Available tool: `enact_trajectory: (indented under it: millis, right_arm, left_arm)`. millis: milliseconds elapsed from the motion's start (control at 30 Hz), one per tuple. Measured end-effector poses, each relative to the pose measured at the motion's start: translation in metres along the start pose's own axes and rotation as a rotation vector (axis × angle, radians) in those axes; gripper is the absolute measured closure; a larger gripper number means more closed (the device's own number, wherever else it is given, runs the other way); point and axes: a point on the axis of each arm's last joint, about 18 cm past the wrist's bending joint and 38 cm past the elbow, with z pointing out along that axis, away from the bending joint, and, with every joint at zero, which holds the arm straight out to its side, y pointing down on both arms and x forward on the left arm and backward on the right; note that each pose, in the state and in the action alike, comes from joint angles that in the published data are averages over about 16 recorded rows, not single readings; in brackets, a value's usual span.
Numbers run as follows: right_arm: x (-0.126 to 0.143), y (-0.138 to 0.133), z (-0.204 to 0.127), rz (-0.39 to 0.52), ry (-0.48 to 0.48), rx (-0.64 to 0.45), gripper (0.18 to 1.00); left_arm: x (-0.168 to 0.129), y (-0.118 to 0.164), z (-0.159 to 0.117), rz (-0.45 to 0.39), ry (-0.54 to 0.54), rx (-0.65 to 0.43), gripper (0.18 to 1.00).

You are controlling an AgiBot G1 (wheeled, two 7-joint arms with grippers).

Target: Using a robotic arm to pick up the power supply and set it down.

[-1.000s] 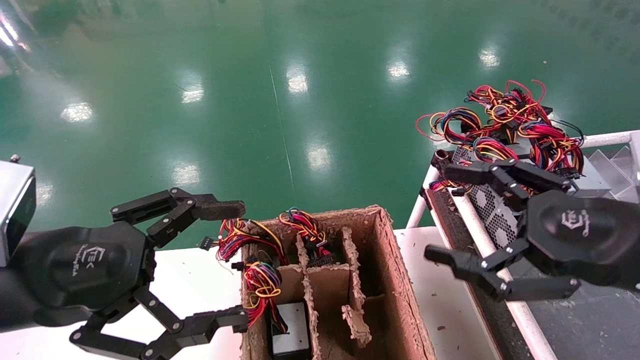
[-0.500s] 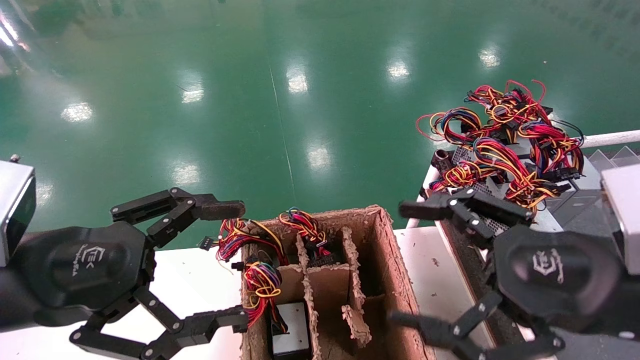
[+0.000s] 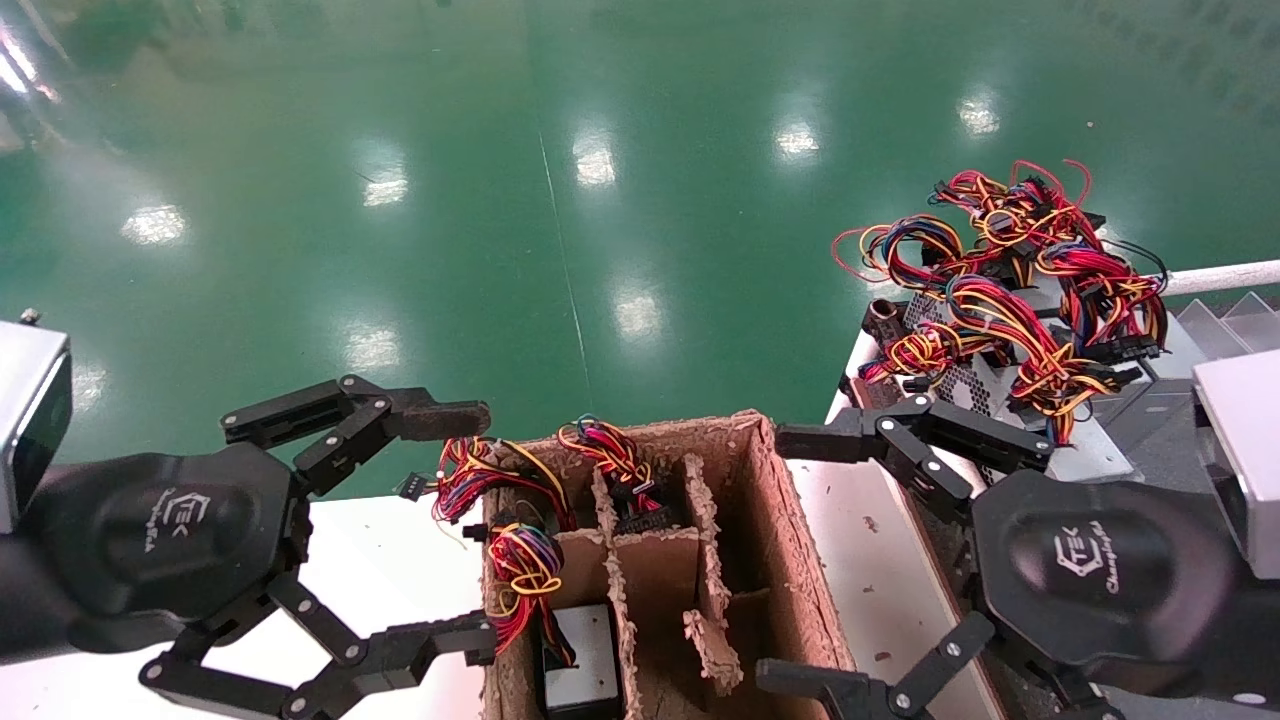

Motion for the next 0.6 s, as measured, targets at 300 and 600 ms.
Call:
enact_trajectory:
  millis: [300,600]
  right_arm:
    - [0.0015,0.0004,-0.0014,0.001,0.008,-0.002,0.178]
    - [0.0023,0.0006,-0.0021,0.001,0.012,-0.004,0.178]
  left_arm:
    - [0.0,0.0,0.0,0.0,0.0,0.0,0.184]
    - [0.0,0.0,0.0,0.0,0.0,0.0,0.184]
